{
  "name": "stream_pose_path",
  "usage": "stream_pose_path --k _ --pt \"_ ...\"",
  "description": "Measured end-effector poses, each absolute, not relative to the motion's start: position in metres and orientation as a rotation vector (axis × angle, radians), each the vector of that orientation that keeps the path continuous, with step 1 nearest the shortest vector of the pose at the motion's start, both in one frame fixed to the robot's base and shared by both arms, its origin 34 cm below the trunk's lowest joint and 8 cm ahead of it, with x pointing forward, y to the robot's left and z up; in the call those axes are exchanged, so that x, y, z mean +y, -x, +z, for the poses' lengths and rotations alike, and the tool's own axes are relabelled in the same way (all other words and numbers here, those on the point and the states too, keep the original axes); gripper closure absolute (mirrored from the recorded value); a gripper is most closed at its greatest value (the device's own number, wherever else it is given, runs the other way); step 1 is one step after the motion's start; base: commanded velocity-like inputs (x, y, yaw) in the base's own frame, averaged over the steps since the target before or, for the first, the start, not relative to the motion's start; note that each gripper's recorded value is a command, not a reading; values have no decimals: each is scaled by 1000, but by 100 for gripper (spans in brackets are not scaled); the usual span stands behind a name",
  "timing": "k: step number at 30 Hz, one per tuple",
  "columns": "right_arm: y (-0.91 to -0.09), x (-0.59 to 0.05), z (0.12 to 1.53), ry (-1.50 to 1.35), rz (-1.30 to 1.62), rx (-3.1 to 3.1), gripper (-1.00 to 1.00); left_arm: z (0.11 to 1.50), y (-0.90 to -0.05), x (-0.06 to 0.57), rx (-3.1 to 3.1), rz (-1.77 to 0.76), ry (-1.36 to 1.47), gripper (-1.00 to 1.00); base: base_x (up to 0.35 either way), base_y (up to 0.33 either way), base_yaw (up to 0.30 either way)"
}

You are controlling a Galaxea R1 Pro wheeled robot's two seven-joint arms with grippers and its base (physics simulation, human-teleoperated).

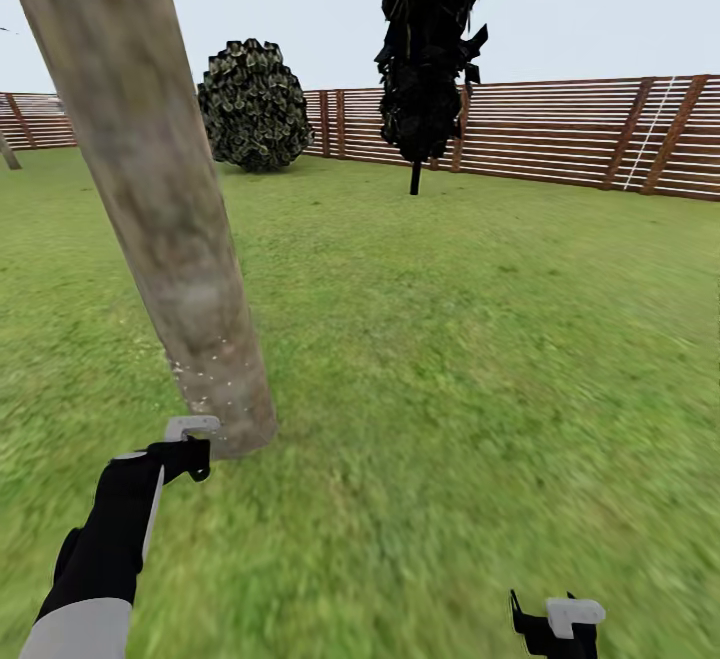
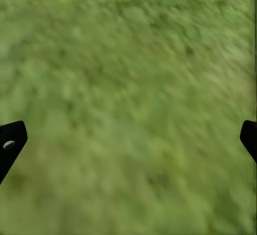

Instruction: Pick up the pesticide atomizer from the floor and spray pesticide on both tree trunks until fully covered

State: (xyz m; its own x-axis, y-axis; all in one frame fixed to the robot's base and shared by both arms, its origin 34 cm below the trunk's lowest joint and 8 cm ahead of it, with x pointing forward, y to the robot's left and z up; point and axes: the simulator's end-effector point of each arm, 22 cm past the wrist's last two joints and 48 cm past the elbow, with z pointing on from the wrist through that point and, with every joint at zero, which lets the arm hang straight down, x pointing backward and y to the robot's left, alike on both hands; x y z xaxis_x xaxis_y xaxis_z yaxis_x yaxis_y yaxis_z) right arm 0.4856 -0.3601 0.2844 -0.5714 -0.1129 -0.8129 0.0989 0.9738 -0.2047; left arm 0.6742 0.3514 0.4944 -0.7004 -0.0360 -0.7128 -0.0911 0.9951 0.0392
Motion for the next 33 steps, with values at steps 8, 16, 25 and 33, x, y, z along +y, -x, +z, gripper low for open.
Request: stream_pose_path --k 8,16,25,33 --pt "-486 -360 284 10 -281 2161 -100 494 -674 351 2347 91 88 100 2 -278 0" --pt "-486 -360 284 10 -281 2161 -100 494 -674 353 2347 96 90 100 0 -278 68" --pt "-486 -360 284 10 -281 2161 -100 497 -674 356 2338 97 101 100 0 -278 271" --pt "-486 -360 284 10 -281 2161 -100 496 -675 355 2335 91 98 100 40 -278 154"
